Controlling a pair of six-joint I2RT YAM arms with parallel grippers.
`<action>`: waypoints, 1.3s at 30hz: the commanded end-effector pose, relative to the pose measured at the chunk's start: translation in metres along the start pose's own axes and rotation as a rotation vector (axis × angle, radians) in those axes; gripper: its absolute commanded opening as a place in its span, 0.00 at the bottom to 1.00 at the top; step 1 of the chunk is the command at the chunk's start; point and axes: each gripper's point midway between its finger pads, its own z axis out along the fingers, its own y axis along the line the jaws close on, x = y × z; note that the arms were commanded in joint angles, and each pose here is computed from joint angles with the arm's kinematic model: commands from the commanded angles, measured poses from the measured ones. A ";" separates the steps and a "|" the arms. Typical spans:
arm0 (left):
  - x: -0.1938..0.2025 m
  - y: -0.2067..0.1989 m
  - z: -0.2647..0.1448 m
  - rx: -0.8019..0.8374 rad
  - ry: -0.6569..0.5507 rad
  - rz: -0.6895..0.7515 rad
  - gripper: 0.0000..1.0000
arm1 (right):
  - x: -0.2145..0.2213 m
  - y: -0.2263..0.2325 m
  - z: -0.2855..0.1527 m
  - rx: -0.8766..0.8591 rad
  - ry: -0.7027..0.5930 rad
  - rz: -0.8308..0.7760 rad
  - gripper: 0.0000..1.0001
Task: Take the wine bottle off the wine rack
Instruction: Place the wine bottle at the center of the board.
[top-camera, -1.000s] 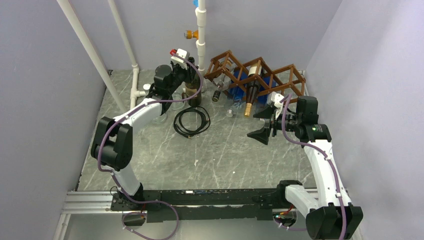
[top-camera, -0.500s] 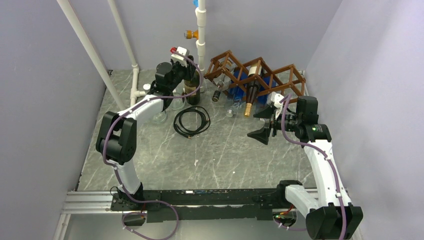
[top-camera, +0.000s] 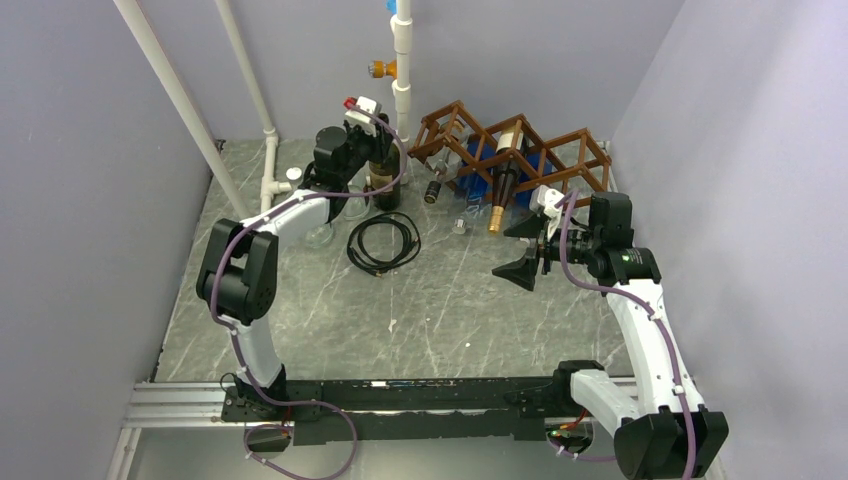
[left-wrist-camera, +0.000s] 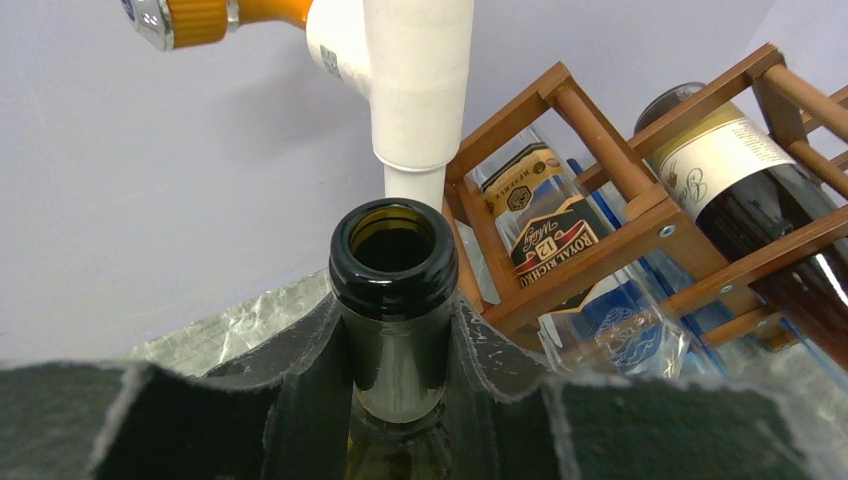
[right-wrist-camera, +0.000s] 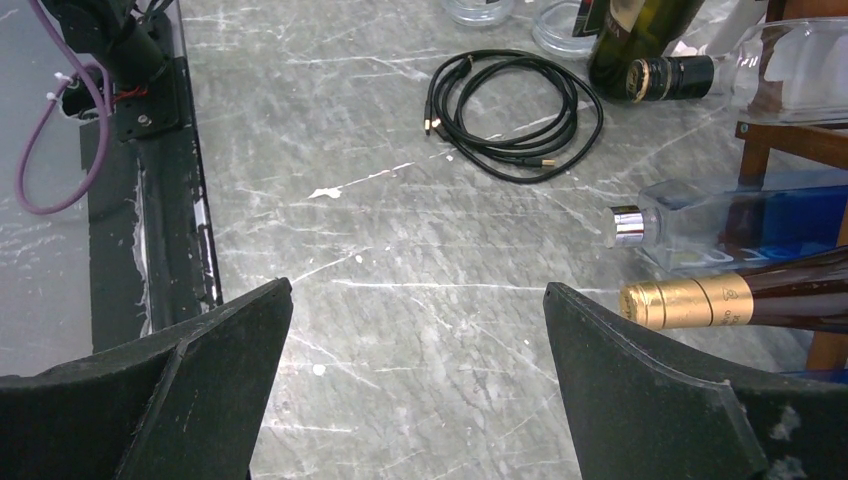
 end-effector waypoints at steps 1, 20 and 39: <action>-0.077 0.000 0.005 0.005 -0.233 0.054 0.00 | -0.005 0.002 0.000 -0.012 -0.011 -0.035 1.00; -0.065 0.001 -0.006 -0.008 -0.205 0.046 0.61 | -0.005 0.002 0.000 -0.012 -0.008 -0.036 1.00; -0.115 -0.022 -0.058 0.052 -0.164 -0.029 0.99 | -0.001 -0.001 0.000 0.006 0.009 -0.043 1.00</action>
